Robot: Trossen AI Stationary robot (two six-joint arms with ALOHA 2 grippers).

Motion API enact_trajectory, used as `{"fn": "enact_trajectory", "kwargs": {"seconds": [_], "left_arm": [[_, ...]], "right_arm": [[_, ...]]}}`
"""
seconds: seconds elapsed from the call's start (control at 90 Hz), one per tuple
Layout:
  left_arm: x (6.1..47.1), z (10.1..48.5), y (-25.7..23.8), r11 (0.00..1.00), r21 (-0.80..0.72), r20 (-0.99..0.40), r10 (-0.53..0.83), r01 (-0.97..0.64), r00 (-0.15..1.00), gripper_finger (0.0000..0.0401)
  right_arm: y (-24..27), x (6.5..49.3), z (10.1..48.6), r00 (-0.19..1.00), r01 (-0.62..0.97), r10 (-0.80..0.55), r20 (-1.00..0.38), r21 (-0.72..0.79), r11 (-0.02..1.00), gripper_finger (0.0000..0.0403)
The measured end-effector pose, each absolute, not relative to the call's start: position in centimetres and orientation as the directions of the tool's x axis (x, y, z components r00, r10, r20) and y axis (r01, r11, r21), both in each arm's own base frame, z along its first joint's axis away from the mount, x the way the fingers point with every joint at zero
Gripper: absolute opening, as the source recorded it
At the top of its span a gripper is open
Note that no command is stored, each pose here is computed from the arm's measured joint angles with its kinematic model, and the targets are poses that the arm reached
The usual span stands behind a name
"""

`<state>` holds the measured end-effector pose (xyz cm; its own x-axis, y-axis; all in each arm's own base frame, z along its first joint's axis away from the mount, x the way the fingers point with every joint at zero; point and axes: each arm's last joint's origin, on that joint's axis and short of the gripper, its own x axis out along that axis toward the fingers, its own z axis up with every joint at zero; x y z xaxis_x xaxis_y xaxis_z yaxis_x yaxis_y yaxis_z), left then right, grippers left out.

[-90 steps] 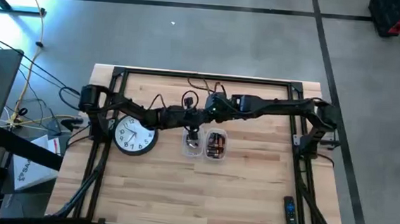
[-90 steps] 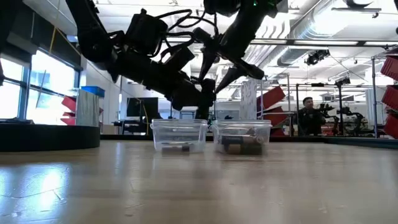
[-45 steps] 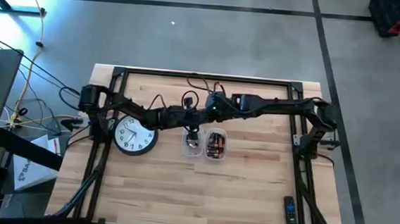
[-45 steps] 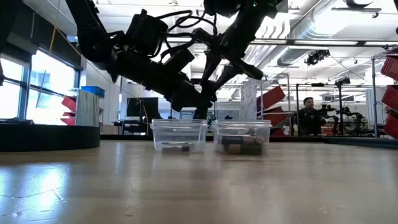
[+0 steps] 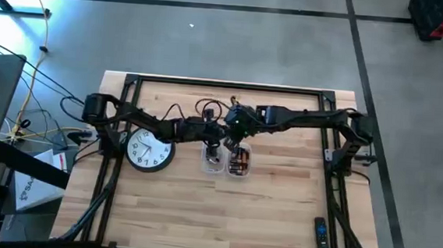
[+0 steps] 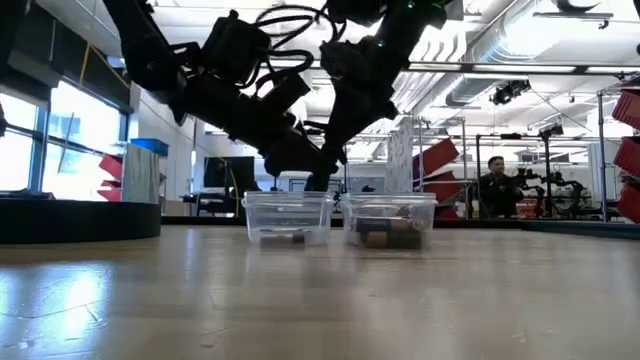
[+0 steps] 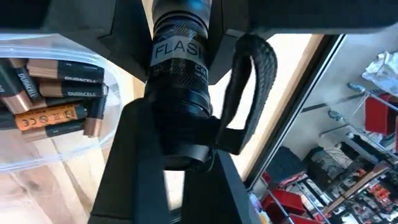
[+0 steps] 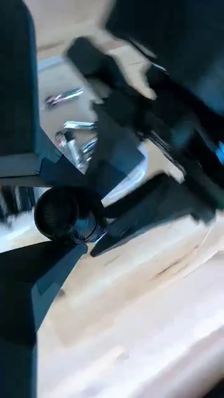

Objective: Insert battery
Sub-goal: Open the black flashlight lid

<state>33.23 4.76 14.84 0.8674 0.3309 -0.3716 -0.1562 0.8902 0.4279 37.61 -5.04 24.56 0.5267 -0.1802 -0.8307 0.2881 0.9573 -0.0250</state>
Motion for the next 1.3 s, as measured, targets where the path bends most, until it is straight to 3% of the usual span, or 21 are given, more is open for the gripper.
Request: {"fn": "enact_trajectory", "kwargs": {"seconds": [0.167,0.3,0.444,0.7,0.978,1.167,1.3], "left_arm": [[33.2,14.8,4.7,0.89,0.432,-0.377,0.323,-0.143,0.868,0.0097],[33.2,14.8,4.5,0.89,0.437,-0.378,0.316,-0.133,0.87,0.0097],[33.3,14.8,4.3,0.887,0.442,-0.375,0.315,-0.131,0.872,0.0097],[33.3,14.8,3.7,0.878,0.47,-0.378,0.294,-0.092,0.878,0.0097],[33.3,14.4,1.9,0.876,0.475,-0.418,0.137,0.088,0.898,0.0097],[33.4,14.5,1.8,0.876,0.476,-0.406,0.136,0.082,0.904,0.0097],[33.4,14.5,2.0,0.872,0.489,-0.396,0.197,0.025,0.897,0.0097]], "right_arm": [[-3.8,37.7,24.6,0.527,-0.096,-0.187,-0.829,-0.277,0.956,0.0085],[-2.6,37.8,24.5,0.519,-0.338,-0.232,-0.822,-0.447,0.828,0.0085],[-1.6,37.7,24.6,0.508,-0.485,-0.301,-0.807,-0.557,0.674,0.0085],[0.3,37.4,24.5,0.475,-0.651,-0.397,-0.786,-0.617,0.442,0.0085],[3.5,37.0,24.6,0.479,-0.744,-0.474,-0.739,-0.628,0.227,0.0082],[4.7,36.9,24.8,0.496,-0.708,-0.521,-0.695,-0.671,0.221,0.0077],[4.7,36.9,24.8,0.495,-0.642,-0.534,-0.685,-0.703,0.307,0.0077]]}}
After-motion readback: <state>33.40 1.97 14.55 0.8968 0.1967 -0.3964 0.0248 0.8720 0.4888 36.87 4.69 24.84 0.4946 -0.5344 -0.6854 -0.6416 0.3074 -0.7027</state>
